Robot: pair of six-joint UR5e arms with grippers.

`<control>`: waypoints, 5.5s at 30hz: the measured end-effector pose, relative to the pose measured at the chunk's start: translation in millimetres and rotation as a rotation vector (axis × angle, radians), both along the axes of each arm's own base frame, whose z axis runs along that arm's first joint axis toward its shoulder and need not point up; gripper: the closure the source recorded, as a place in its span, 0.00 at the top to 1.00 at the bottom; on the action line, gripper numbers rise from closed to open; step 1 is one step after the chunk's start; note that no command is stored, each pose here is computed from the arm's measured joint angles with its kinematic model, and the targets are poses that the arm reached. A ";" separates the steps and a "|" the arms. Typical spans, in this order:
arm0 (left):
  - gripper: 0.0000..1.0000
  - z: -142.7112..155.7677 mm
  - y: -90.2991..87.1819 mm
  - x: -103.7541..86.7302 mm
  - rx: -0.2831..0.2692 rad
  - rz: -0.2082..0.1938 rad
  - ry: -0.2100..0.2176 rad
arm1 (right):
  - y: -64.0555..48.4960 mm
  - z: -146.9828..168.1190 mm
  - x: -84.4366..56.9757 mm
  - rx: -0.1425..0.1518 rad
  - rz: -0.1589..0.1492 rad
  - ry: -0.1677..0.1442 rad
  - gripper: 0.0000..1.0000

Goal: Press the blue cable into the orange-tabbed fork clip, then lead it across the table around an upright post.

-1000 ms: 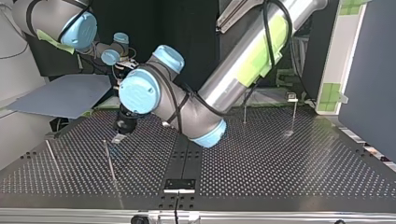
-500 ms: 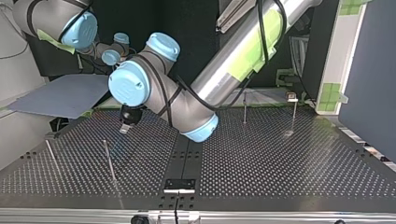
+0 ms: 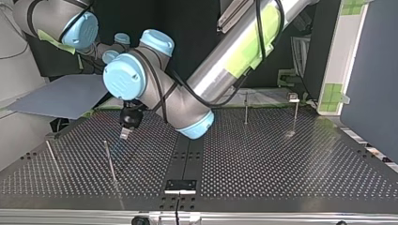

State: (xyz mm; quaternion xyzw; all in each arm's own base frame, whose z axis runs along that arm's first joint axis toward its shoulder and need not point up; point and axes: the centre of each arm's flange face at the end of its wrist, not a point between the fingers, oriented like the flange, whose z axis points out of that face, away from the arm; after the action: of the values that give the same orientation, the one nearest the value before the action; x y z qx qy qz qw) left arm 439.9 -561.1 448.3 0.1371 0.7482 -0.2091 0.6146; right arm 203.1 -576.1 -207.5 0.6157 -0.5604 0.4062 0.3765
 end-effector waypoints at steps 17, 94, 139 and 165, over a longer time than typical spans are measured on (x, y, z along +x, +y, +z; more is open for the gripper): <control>0.98 5.1 0.3 3.6 -0.063 0.102 -0.037 | -0.5 0.0 0.0 -0.001 0.001 0.000 0.00; 0.98 -80.3 -77.2 -16.5 -0.579 0.216 0.090 | 0.7 -0.5 0.8 0.006 0.007 0.000 0.00; 0.98 -62.0 -36.6 82.5 -0.847 0.202 0.077 | 2.0 -0.7 2.6 0.013 0.012 -0.001 0.00; 0.98 -98.5 -20.0 104.3 -0.680 0.310 0.077 | 3.4 -1.2 3.5 0.017 0.015 0.001 0.00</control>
State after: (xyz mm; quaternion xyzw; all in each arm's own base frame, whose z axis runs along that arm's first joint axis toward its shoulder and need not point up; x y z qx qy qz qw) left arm 544.3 -581.2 349.8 -0.1979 0.6702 -0.3551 0.6209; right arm 206.6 -572.7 -208.7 0.6233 -0.5590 0.4038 0.3686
